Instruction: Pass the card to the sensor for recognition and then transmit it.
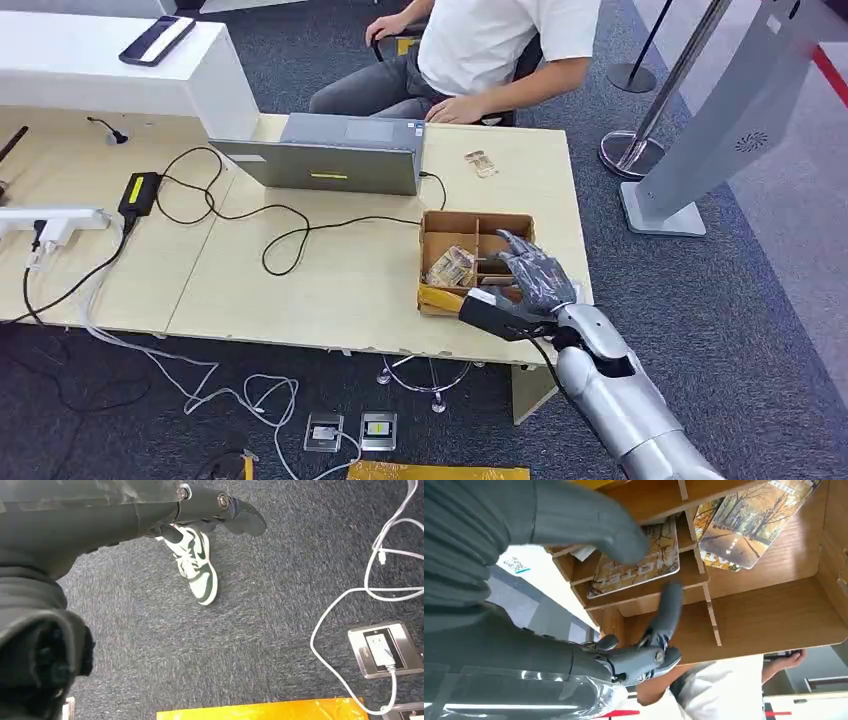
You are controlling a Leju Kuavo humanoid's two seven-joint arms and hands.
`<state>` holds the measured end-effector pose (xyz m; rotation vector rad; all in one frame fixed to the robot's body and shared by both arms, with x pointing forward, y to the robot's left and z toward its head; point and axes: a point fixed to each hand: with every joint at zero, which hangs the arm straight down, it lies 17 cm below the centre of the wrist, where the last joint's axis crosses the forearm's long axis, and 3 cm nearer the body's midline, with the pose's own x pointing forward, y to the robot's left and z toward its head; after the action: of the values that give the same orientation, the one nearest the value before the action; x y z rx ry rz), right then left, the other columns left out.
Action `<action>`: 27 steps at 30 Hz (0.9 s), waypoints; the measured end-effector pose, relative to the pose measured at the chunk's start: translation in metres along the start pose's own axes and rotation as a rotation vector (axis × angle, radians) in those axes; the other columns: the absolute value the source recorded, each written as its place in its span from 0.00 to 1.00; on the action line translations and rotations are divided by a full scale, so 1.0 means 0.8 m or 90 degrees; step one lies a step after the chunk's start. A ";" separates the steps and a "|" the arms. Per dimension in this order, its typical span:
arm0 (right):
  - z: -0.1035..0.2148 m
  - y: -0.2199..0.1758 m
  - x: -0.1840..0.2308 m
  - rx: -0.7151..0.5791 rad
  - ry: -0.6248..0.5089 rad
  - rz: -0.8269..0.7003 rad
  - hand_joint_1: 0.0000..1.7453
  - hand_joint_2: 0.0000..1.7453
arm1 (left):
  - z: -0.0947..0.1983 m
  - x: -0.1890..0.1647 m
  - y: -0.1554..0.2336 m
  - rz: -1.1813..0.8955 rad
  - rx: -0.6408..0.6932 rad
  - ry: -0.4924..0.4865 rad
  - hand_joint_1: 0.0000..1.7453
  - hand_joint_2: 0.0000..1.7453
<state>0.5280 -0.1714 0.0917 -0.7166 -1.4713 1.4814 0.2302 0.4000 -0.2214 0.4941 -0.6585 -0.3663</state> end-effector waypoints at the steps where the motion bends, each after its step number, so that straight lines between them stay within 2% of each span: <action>1: 0.000 0.000 0.000 0.001 0.000 0.000 1.00 1.00 | 0.000 0.000 0.000 0.000 0.000 0.000 0.00 0.00; 27: 0.001 0.006 0.002 0.013 -0.002 -0.009 1.00 1.00 | 0.000 0.001 0.000 -0.001 0.000 -0.001 0.00 0.00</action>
<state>0.5257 -0.1694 0.0875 -0.6910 -1.4594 1.4854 0.2309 0.3999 -0.2211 0.4946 -0.6597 -0.3684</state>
